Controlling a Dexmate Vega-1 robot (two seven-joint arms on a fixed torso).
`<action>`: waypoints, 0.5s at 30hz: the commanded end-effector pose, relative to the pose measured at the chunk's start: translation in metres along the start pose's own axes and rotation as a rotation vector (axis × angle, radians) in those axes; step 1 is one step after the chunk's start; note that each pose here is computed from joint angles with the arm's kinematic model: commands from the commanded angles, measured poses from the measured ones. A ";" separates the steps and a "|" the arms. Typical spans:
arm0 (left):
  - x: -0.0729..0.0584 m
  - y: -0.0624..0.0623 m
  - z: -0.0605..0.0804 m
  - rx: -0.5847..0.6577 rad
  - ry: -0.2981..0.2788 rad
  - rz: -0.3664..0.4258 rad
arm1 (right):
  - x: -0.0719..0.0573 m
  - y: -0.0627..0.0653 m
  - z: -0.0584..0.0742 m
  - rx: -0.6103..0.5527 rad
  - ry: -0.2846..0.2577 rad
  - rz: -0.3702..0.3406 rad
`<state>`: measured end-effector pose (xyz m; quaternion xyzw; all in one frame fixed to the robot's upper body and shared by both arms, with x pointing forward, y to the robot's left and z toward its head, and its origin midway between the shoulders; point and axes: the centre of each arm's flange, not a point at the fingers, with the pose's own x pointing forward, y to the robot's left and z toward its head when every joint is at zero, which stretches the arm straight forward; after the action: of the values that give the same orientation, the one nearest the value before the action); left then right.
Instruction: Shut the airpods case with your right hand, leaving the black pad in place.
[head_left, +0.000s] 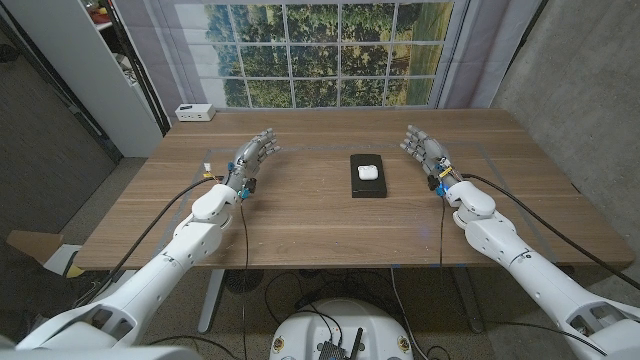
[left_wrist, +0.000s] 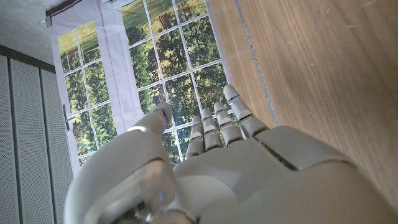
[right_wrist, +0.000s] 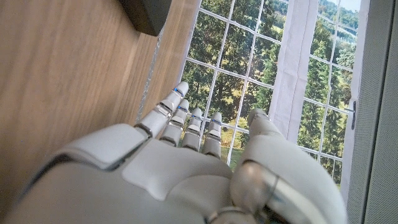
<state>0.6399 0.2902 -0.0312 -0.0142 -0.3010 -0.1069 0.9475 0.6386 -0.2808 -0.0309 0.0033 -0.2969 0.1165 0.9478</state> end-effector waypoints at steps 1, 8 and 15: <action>-0.024 -0.007 0.021 0.066 -0.044 -0.030 | -0.023 0.029 0.013 -0.153 0.027 -0.048; -0.028 -0.007 0.033 0.130 -0.059 -0.056 | -0.042 0.060 0.021 -0.396 0.105 -0.139; -0.026 -0.005 0.038 0.161 -0.067 -0.074 | -0.050 0.087 0.021 -0.658 0.231 -0.191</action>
<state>0.6059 0.2918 -0.0227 0.0391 -0.3296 -0.1122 0.9366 0.5974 -0.2376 -0.0394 -0.1373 -0.2627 0.0307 0.9546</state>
